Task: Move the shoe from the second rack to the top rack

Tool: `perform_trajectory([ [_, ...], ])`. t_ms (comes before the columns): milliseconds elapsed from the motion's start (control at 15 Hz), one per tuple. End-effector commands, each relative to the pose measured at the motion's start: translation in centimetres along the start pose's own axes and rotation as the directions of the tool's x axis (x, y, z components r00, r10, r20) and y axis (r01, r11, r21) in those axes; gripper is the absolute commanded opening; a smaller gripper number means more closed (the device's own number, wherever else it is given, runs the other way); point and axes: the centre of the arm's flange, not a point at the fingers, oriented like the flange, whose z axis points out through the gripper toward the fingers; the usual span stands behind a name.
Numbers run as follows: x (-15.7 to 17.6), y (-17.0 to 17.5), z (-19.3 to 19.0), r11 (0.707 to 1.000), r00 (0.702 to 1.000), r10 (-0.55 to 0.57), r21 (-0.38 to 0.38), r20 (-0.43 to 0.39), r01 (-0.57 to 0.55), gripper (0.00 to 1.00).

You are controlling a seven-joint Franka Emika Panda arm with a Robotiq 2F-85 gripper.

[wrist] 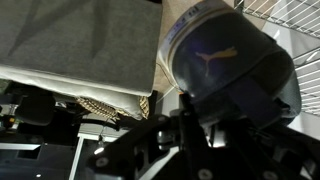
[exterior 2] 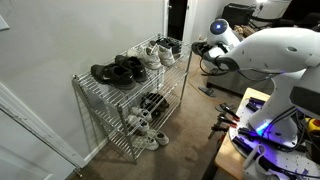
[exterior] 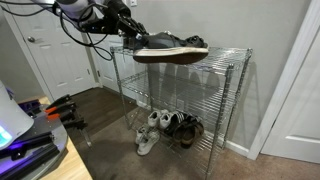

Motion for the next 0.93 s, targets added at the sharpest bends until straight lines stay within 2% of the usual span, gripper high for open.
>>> perform_trajectory([
  [0,0.2,-2.3,-2.0,0.995,0.994,0.048,0.087,-0.093,-0.04,0.06],
  [333,-0.1,-4.9,-3.1,0.981,0.985,0.088,0.183,-0.151,-0.06,0.06],
  [667,-1.8,-5.6,-2.6,0.961,0.983,0.112,0.269,-0.146,-0.069,0.06],
  [867,-2.7,-5.9,-1.6,0.952,0.982,0.126,0.295,-0.141,-0.08,0.06],
])
